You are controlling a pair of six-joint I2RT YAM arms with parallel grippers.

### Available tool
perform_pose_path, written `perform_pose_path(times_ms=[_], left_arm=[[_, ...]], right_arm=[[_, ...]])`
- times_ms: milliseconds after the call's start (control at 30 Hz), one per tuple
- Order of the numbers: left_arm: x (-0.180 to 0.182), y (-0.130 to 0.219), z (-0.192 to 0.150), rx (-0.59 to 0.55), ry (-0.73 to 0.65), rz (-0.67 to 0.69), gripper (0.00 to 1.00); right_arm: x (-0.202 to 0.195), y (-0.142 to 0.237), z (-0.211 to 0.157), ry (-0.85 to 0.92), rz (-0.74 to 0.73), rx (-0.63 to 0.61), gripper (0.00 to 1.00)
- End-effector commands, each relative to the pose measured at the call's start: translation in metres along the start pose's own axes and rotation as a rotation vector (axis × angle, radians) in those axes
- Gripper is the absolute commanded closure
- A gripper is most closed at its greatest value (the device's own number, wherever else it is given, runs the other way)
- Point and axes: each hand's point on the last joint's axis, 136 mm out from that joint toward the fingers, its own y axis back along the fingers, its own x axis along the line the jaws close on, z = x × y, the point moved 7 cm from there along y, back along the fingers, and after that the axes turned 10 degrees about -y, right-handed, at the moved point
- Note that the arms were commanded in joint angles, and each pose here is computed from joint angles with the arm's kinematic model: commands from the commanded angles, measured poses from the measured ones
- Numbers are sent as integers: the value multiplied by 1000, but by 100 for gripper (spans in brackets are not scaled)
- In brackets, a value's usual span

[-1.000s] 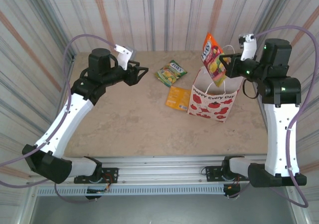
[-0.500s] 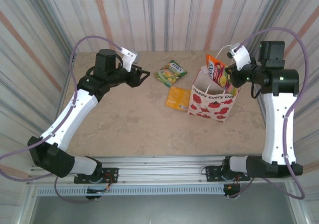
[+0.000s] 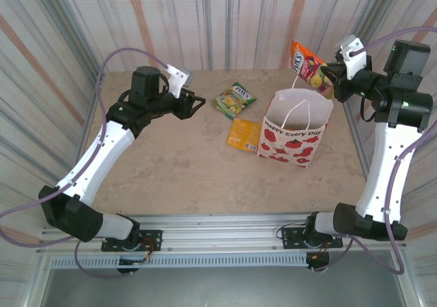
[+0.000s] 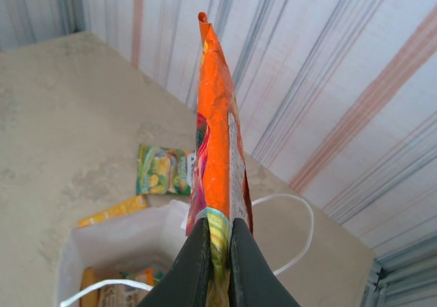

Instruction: Place the snacks into the paper bag

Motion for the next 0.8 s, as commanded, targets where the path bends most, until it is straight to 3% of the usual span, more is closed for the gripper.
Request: perform_pose_path(times_ms=[0,167,300,767], left_arm=[[0,1,6,-10,-44,9,45],[1,-3,5,-7,-29,0,46],[0,-6,5,-10,-18,-17,46],[-2,-5,4,-7,-20,-13,47]], right_arm=[[6,-3,-14,126,80,65,100],[4,-13,-47,198,66,267,100],[-1,-18,-62,246,34,353,100],[-2,-67,-70,366,76,334,100]])
